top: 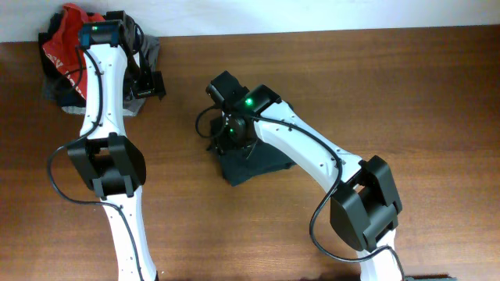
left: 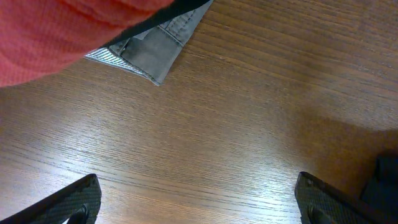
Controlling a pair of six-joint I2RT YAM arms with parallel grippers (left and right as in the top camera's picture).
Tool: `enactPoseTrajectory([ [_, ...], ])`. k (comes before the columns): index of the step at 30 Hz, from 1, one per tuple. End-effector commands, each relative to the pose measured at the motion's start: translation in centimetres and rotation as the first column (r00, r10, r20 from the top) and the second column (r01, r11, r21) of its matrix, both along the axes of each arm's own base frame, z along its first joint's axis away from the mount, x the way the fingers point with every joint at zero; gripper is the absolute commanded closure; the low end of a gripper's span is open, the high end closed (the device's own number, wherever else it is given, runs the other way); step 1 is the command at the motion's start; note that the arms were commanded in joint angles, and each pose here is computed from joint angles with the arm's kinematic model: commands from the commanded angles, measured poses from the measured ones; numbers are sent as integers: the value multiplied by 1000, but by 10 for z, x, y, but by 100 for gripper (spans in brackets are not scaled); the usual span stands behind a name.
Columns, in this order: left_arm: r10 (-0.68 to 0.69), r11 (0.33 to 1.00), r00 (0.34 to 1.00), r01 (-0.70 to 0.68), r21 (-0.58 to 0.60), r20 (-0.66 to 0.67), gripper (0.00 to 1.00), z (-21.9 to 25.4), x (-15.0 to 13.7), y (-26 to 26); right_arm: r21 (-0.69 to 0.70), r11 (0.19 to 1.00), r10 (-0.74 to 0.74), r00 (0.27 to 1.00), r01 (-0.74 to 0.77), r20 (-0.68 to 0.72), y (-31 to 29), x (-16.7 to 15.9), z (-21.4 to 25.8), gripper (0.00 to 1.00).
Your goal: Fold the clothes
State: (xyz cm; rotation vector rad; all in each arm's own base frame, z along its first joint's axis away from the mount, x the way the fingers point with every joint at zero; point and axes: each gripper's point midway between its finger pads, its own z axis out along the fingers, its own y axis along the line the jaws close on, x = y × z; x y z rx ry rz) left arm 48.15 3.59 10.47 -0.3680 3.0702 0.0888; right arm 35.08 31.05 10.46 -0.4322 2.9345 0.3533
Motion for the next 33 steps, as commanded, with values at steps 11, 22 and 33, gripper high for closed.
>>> enactPoseTrajectory([
  [11, 15, 1000, 999, -15, 8, 46, 1, 19, 2, 2, -83, 953, -274, 948, 290, 163, -129, 79, 89, 5],
  [22, 13, 1000, 999, -12, -29, 52, 1, 19, 3, -4, 111, 965, -239, 971, 237, 2, -138, 102, 50, 5],
  [33, 13, 1000, 999, -12, -29, 53, 1, 19, 3, -4, 166, 937, -269, 939, 306, -215, -113, 102, -15, 14],
])
